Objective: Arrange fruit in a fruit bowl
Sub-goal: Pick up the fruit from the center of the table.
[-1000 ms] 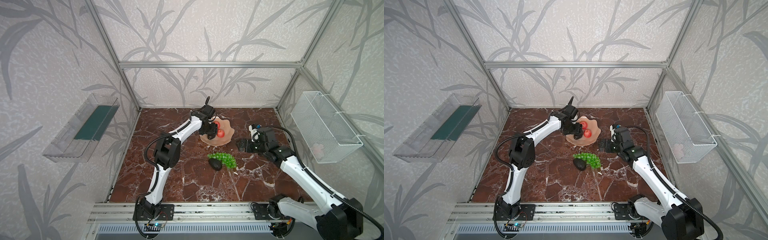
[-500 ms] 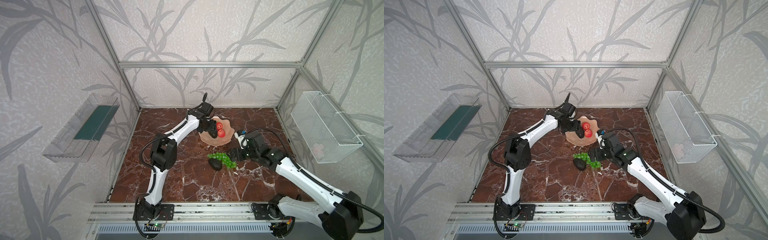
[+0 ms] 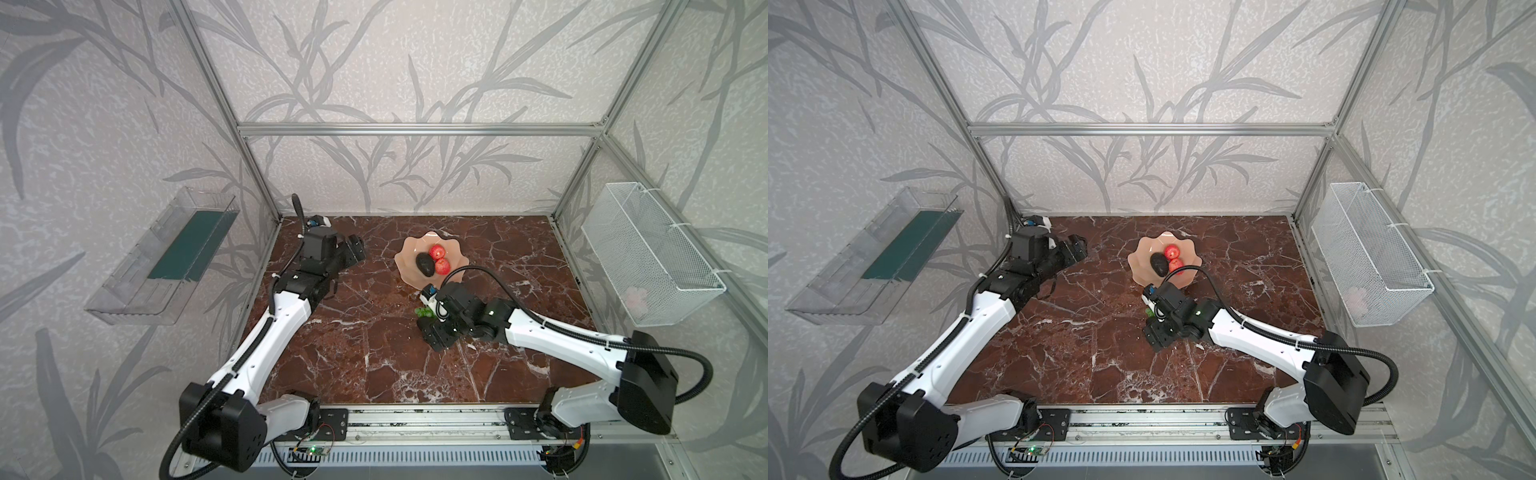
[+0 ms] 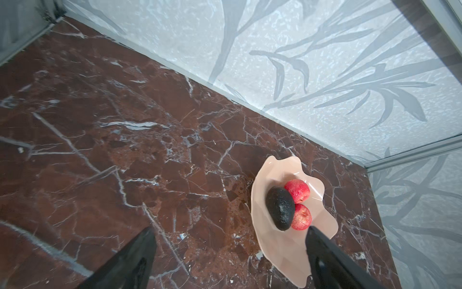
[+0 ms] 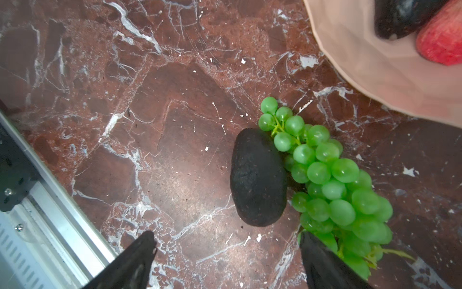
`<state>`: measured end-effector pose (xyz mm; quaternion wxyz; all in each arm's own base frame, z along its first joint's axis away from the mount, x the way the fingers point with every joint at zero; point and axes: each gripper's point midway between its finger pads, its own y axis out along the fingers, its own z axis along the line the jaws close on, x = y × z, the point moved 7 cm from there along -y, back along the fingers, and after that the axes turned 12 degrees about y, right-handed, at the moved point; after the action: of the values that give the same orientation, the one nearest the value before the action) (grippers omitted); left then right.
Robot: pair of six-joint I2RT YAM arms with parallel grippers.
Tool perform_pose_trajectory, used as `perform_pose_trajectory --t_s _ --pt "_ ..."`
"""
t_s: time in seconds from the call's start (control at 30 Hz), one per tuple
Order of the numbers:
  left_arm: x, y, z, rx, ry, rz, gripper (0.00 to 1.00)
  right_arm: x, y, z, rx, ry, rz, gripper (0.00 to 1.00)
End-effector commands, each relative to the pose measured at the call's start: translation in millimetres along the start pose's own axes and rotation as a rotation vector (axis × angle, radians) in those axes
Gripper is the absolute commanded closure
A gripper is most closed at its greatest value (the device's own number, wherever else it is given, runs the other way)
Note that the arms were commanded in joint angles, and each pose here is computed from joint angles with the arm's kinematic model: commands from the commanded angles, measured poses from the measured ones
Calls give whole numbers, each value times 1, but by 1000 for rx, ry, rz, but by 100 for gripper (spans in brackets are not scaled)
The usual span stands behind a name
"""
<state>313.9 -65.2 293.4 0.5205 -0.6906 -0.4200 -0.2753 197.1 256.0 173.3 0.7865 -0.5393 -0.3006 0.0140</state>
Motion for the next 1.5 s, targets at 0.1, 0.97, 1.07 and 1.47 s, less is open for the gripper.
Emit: perform_pose_trajectory --t_s 0.1,0.97,1.07,1.47 --pt "-2 -26 32 109 -81 -110 3 4 21 -3 -94 -5 47 17" --pt "-9 -20 45 102 -121 -82 3 9 46 7 -107 37 66 57" --pt "-9 -22 46 104 -121 -83 3 22 24 14 -77 53 31 59" --pt "-10 -31 52 118 -132 -100 3 106 -49 -32 -49 187 -257 59"
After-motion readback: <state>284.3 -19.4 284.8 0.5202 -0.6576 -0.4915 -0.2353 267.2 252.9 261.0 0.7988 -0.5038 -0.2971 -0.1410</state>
